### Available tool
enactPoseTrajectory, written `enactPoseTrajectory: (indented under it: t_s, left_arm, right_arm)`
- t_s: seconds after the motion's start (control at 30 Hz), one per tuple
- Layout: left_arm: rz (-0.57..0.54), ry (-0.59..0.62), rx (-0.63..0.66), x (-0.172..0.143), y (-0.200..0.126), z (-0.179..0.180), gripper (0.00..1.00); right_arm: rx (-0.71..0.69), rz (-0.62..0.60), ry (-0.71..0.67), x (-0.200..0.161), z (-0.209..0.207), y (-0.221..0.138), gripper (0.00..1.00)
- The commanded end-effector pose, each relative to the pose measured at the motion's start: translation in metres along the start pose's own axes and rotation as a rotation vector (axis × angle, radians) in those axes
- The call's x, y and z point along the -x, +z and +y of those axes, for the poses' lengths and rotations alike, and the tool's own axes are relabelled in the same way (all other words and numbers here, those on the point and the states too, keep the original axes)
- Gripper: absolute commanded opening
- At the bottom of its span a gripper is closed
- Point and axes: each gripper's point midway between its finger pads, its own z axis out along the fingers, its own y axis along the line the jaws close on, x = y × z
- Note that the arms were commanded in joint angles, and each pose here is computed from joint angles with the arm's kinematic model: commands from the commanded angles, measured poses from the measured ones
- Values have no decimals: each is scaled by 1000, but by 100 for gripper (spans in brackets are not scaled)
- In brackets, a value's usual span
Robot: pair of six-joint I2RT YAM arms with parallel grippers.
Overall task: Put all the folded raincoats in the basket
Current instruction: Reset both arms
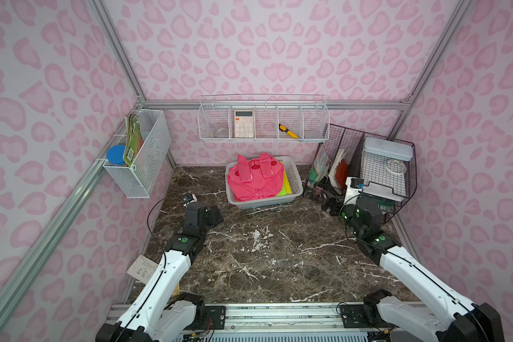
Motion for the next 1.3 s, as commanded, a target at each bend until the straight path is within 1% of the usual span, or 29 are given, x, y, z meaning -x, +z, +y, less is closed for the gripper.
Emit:
enactPoseTrajectory:
  t_s: [0.0,0.03,0.07,0.1,0.13,0.17,0.23,0.33,0.43,0.5,0.53,0.63,0.7,0.77,0.87,0.97,1.0,1.03,1.07,1.1,1.13,1.23,1.27]
  left_arm:
    - [-159,75,103,9,2,26,99]
    - [-189,96,120,7,4,32,99]
    - [-251,115,122,12,5,33,99]
    - [-290,163,116,8,9,34,99]
    - [-340,200,98,11,11,30,99]
    - [-362,232,90,11,14,28,99]
    - [-375,264,83,7,22,25,99]
    - [-345,352,61,0,42,14,99]
    - [-308,390,50,-7,60,7,99]
    - [-311,409,32,-9,70,3,99]
    - [-313,441,18,-9,73,-1,99]
    - [-293,446,16,-12,86,0,99]
    - [-305,423,-5,-16,97,4,99]
    - [-293,420,-24,-23,107,5,99]
    - [-295,443,-53,-23,111,1,99]
    - [-264,443,-59,-21,117,0,99]
    - [-242,442,-51,-22,120,0,99]
    - [-234,437,-53,-22,119,0,99]
    - [-229,433,-50,-22,120,1,99]
    - [-231,432,-50,-22,120,1,99]
    - [-232,434,-51,-22,119,1,99]
    - [-233,433,-50,-22,119,1,99]
    - [-231,433,-50,-22,119,2,99]
  right_arm:
    - [-122,-147,6,-1,-39,-16,99]
    - [-145,-153,3,-8,-49,-20,99]
    - [-179,-155,0,-15,-60,-23,99]
    - [-223,-152,-4,-20,-72,-25,99]
    - [-263,-143,-13,-24,-82,-26,99]
    - [-297,-140,-27,-27,-90,-26,99]
    - [-364,-130,-88,-33,-104,-24,99]
    - [-424,-134,-187,-38,-115,-21,99]
    - [-502,-142,-226,-47,-130,-22,99]
    - [-557,-150,-251,-53,-141,-25,99]
    - [-569,-157,-265,-55,-144,-26,99]
    - [-566,-190,-269,-63,-150,-30,99]
    - [-539,-237,-293,-58,-146,-32,99]
    - [-514,-293,-289,-51,-145,-36,99]
    - [-449,-312,-279,-53,-147,-32,99]
    - [-361,-304,-287,-61,-147,-19,100]
    - [-352,-290,-285,-63,-146,-16,100]
    - [-335,-215,-272,-73,-149,-6,100]
    - [-347,-169,-257,-76,-154,2,100]
    - [-371,-170,-246,-74,-160,5,100]
    - [-406,-200,-239,-70,-165,6,100]
    - [-436,-134,-223,-76,-170,13,100]
    - [-435,-141,-229,-75,-169,13,100]
